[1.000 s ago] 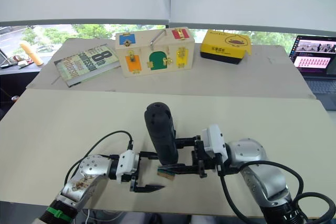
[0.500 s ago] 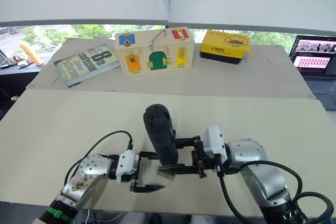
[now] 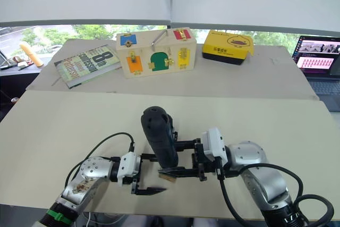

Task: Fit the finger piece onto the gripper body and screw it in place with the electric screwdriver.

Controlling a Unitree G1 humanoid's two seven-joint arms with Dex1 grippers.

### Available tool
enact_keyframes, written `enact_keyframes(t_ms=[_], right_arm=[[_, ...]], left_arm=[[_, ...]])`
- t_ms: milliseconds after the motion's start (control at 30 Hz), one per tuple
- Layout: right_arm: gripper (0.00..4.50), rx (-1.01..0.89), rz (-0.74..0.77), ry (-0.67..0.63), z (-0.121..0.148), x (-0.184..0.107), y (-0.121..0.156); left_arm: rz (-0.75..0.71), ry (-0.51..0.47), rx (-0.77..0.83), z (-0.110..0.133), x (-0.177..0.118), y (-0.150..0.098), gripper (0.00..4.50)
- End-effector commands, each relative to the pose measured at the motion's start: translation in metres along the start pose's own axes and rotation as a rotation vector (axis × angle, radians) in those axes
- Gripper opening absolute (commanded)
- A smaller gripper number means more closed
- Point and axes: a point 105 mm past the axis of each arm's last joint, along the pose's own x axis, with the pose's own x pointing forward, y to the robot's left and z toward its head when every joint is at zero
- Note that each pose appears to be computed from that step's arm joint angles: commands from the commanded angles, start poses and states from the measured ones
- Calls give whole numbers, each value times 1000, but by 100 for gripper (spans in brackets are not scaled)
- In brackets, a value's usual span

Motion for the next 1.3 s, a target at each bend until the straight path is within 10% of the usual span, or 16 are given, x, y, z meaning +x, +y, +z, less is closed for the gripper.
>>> enact_keyframes(t_ms=[33, 1300], right_arm=[[192, -56, 11, -29, 11, 1, 2], [192, -134, 18, -104, 56, -10, 3]], left_arm=[[-28, 37, -68, -15, 3, -11, 450], [106, -93, -44, 28, -45, 2, 450]])
